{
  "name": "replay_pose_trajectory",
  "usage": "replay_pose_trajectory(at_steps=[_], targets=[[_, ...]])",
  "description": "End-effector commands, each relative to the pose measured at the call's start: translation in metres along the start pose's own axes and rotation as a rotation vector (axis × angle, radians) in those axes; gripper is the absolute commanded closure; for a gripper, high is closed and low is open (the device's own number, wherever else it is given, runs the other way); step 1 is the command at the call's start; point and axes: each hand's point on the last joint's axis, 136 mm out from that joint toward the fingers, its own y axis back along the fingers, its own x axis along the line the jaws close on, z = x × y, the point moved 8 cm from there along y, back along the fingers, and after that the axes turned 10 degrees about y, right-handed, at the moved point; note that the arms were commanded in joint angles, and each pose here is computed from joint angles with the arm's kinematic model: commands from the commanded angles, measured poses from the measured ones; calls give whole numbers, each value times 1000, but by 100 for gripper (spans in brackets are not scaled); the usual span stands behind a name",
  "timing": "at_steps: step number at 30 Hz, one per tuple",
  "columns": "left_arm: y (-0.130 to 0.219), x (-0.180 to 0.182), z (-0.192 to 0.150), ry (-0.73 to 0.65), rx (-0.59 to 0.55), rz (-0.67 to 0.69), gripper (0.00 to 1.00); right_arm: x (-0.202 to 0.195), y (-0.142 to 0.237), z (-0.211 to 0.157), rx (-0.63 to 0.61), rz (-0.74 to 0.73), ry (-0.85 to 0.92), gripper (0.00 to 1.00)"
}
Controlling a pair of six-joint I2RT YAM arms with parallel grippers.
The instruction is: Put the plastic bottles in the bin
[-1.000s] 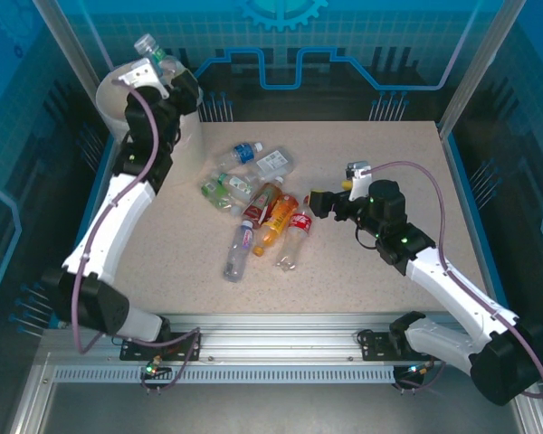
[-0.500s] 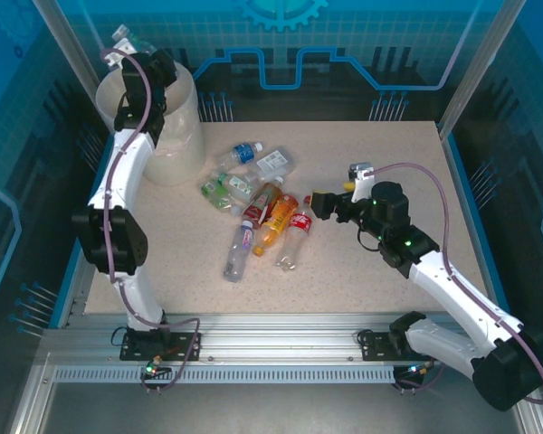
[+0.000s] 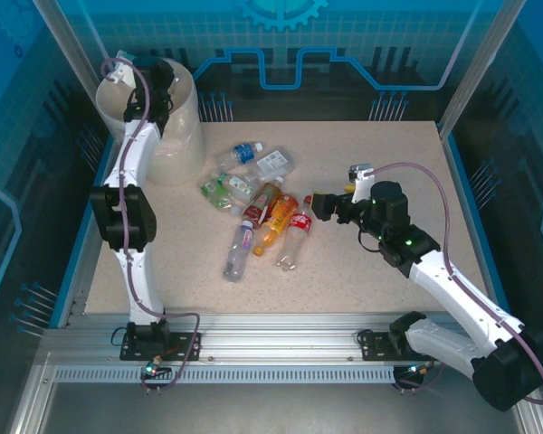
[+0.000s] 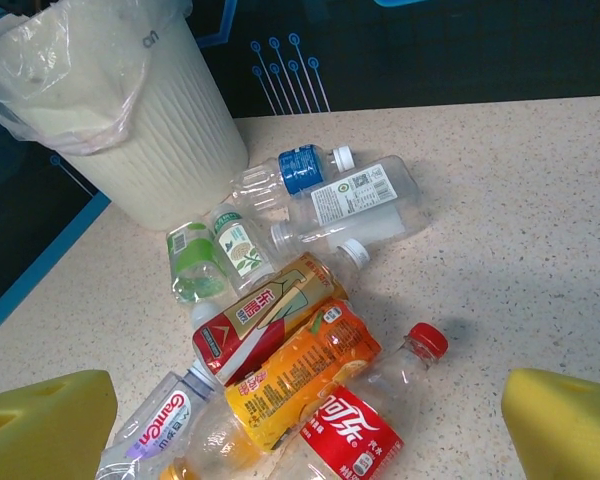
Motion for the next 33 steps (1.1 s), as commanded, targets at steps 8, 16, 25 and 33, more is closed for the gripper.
replay_pose_trajectory(at_steps=[8, 16, 25, 33], targets=[[-19, 2, 15, 114, -33, -1, 28, 5, 6, 5, -7, 3, -17, 0], [-4, -10, 21, 80, -6, -25, 10, 3, 1, -1, 10, -12, -59, 0], [23, -24, 26, 72, 29, -114, 4, -9, -11, -25, 99, -112, -210, 0], [63, -39, 17, 10, 109, -224, 1, -12, -24, -68, 249, -260, -314, 0]])
